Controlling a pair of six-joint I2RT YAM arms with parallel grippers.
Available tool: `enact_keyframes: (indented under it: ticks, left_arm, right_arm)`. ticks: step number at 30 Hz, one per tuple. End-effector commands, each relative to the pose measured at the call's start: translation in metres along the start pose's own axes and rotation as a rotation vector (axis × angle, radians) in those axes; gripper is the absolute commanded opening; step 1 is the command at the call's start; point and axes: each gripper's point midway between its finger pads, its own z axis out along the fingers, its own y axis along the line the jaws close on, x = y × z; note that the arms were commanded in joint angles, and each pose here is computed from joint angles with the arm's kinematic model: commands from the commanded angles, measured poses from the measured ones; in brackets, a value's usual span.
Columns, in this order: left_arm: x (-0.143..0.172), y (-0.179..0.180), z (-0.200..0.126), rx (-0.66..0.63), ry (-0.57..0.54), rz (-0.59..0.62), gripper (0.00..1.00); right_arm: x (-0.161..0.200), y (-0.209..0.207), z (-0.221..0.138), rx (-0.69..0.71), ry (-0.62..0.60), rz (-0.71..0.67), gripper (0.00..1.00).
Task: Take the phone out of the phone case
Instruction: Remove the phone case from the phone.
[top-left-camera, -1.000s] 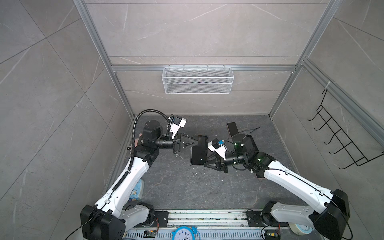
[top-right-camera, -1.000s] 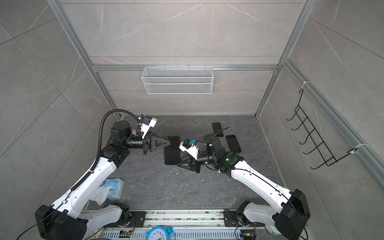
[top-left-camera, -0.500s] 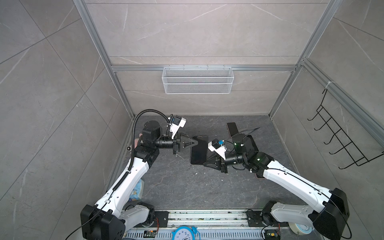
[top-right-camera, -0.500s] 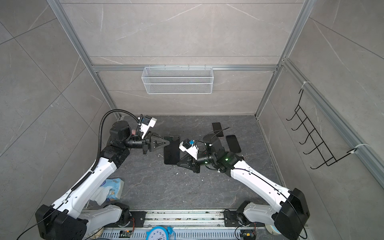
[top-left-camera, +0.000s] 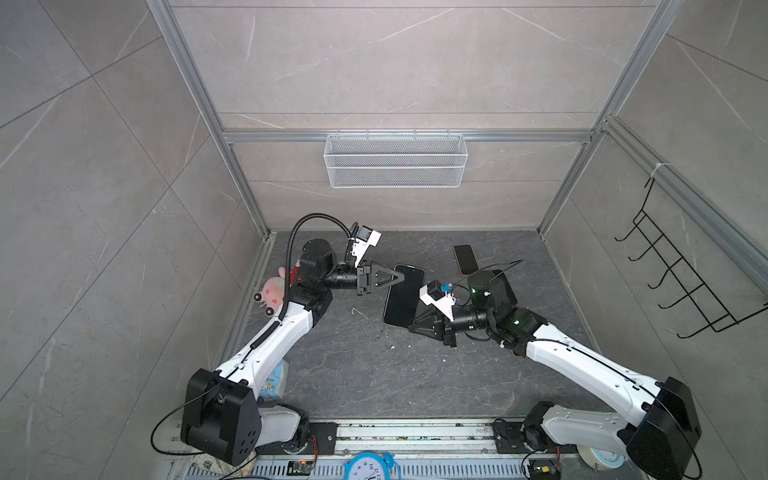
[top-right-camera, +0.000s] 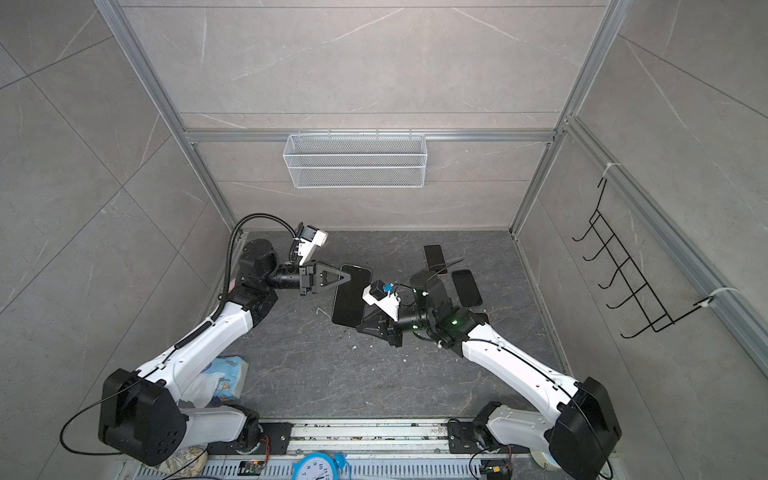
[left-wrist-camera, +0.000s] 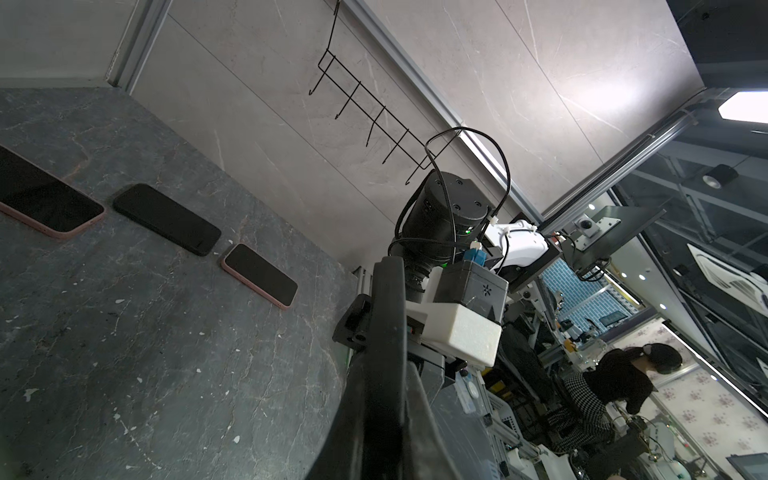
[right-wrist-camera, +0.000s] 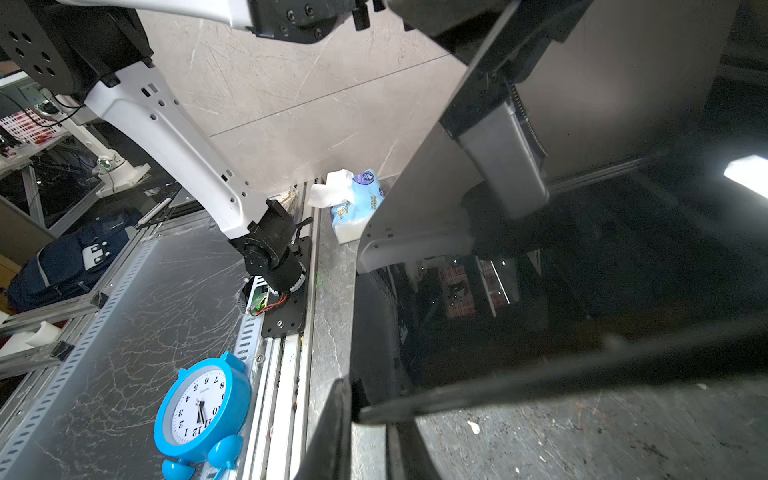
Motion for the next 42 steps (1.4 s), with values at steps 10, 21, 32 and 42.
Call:
enact_keyframes:
  ticks: [10, 21, 32, 42]
  left_arm:
    - [-0.028, 0.056, 0.016, -0.121, -0.178, -0.299, 0.0]
    - [-0.028, 0.057, 0.026, -0.099, -0.209, -0.338, 0.0]
    - [-0.057, 0.046, -0.022, -0.201, -0.525, -0.375, 0.0]
    - [-0.058, 0.036, -0.034, -0.152, -0.695, -0.461, 0.0]
  right_arm:
    - [-0.048, 0.009, 0.0, 0.018, -0.18, -0.311, 0.07]
    - [-0.054, -0.008, -0.008, 0.157, -0.237, -0.286, 0.09]
    - [-0.023, -0.024, -0.049, 0.361, -0.389, 0.224, 0.49]
    - [-0.048, -0.029, -0.045, 0.271, -0.469, 0.616, 0.52]
